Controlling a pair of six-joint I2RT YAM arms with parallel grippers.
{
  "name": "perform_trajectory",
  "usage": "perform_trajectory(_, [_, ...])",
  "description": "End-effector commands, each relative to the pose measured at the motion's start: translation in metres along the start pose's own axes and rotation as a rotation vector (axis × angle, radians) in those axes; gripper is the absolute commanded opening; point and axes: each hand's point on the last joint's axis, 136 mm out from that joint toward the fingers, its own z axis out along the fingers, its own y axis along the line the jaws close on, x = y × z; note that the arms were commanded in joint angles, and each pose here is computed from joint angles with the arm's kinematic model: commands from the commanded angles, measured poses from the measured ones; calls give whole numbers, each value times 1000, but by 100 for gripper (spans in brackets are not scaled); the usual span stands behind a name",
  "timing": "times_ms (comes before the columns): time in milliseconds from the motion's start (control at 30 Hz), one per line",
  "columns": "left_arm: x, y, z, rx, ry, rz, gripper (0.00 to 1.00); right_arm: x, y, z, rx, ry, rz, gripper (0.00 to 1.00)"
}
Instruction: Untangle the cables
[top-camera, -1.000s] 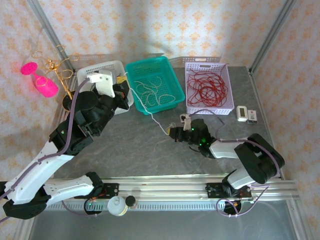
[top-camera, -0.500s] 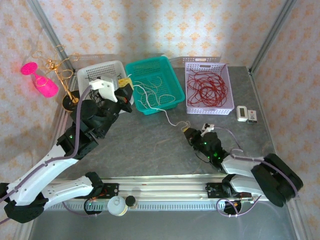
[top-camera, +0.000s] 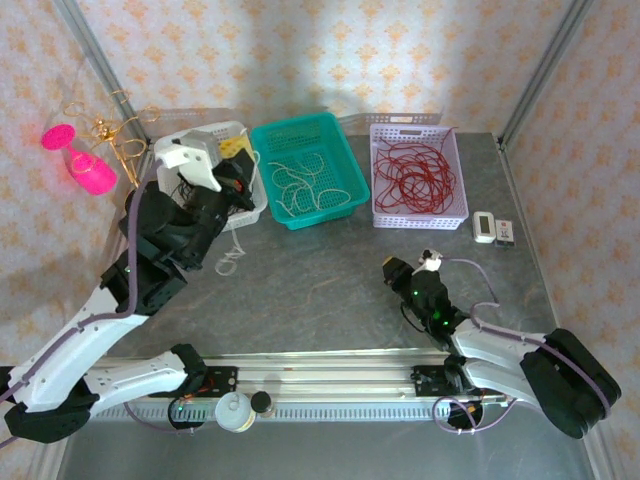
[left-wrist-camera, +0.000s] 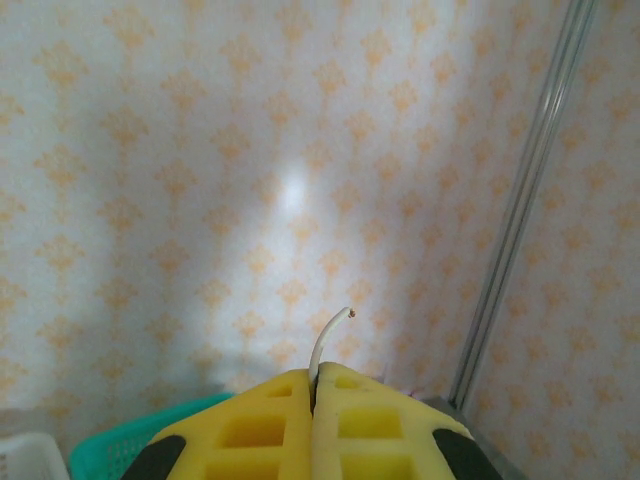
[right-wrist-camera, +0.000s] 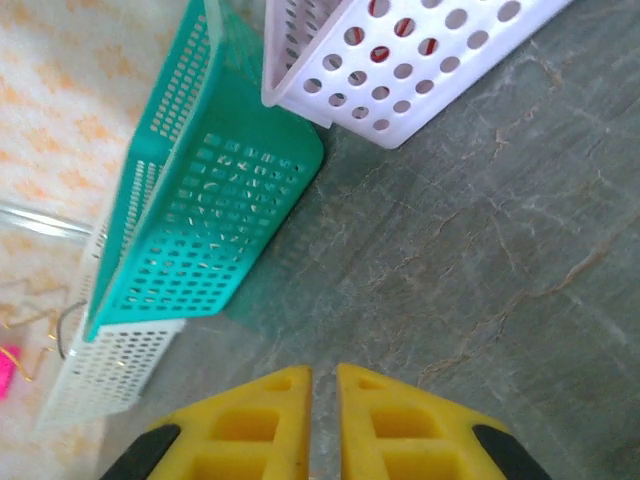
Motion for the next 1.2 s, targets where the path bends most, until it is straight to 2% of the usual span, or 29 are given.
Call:
perform_trajectory(0, [-20, -4, 0, 10, -26, 28, 0, -10, 36, -1, -107, -11, -288, 19])
perform_trajectory(33, [-21, -6, 1, 18, -24, 35, 0, -12, 47, -1, -137, -14, -330, 27])
perform_trajectory(167, [-20, -8, 4, 23, -15, 42, 0, -18, 71, -1, -205, -25, -392, 41])
perform_trajectory(267, [-18, -10, 6, 23, -7, 40, 0, -8, 98, -3, -332, 37, -420, 49])
perform_trajectory(333, [-15, -10, 9, 19, 5, 42, 0, 7, 117, -3, -441, 120, -419, 57])
perform_trajectory(467, [-7, -17, 15, 41, 26, 37, 0, 32, 145, -1, -598, 307, -306, 58])
perform_trajectory(600, [5, -27, 20, 91, 51, 14, 0, 42, 159, -5, -689, 379, -191, 58])
perform_trajectory(900, [22, -38, 29, 131, 88, -30, 0, 60, 152, 21, -643, 435, -200, 54])
perform_trajectory(1167, [22, -39, 28, 138, 96, -42, 0, 80, 150, 30, -647, 487, -185, 52])
